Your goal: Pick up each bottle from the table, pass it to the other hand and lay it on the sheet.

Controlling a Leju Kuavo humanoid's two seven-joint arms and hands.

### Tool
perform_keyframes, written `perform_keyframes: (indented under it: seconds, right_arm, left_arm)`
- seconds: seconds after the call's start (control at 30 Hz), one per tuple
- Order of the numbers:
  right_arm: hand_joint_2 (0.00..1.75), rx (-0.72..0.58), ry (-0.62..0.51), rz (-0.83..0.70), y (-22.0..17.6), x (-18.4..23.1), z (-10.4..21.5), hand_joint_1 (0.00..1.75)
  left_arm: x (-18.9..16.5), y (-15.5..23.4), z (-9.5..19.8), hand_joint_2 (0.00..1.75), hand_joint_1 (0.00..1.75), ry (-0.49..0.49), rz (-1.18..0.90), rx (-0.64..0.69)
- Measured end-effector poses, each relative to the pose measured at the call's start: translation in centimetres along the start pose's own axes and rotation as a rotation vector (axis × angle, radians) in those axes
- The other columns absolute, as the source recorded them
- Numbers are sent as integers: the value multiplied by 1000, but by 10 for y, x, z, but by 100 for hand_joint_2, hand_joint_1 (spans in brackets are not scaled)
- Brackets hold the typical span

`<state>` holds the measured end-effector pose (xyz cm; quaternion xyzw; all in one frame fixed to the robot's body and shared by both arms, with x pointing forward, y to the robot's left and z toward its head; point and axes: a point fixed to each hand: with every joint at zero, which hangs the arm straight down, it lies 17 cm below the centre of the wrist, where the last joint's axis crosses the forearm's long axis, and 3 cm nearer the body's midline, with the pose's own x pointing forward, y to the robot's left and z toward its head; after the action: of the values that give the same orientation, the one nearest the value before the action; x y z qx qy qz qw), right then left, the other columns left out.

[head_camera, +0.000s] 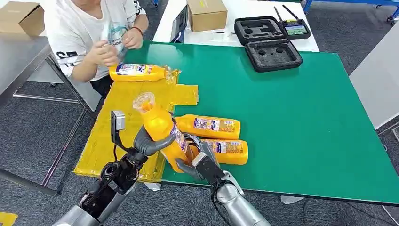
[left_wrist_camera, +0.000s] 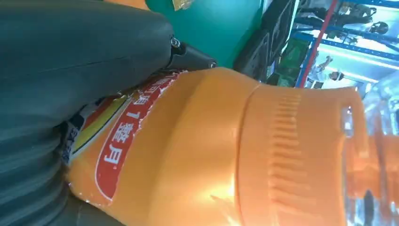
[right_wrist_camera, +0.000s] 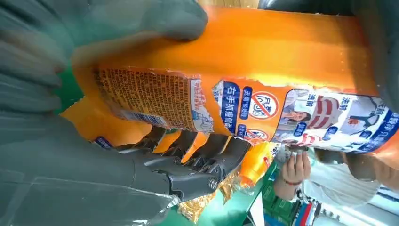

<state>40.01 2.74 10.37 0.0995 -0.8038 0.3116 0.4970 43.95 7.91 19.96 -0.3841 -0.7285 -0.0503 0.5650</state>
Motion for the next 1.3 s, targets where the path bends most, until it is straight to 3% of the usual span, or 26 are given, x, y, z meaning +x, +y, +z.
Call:
perform_keyframes:
  seconds: [0.03, 0.07, 0.77, 0.8, 0.93, 1.13, 1.3]
  right_arm:
    - [175, -1, 0, 2, 1, 0, 0, 134]
    - [175, -5, 1, 5, 1, 0, -1, 0]
    - [175, -51, -26, 49, -5, 11, -14, 0]
    - [0, -51, -26, 49, -5, 11, -14, 0]
    - [0, -66, -26, 57, -8, 11, -14, 0]
    - [0, -169, -102, 76, -33, 41, -29, 0]
    - [0, -342, -247, 69, -72, 97, -33, 0]
  left_arm:
    - [0, 0, 0, 175, 175, -1, -5, 4]
    - [1, 1, 0, 175, 175, -5, -10, 9]
    - [16, 4, -5, 175, 175, -71, -86, 58]
    - [16, 4, -5, 175, 175, -70, -86, 59]
    - [20, 10, -5, 175, 175, -93, -147, 95]
    - [67, 44, -3, 175, 175, -270, -527, 282]
    - [124, 74, 20, 175, 175, -457, -937, 466]
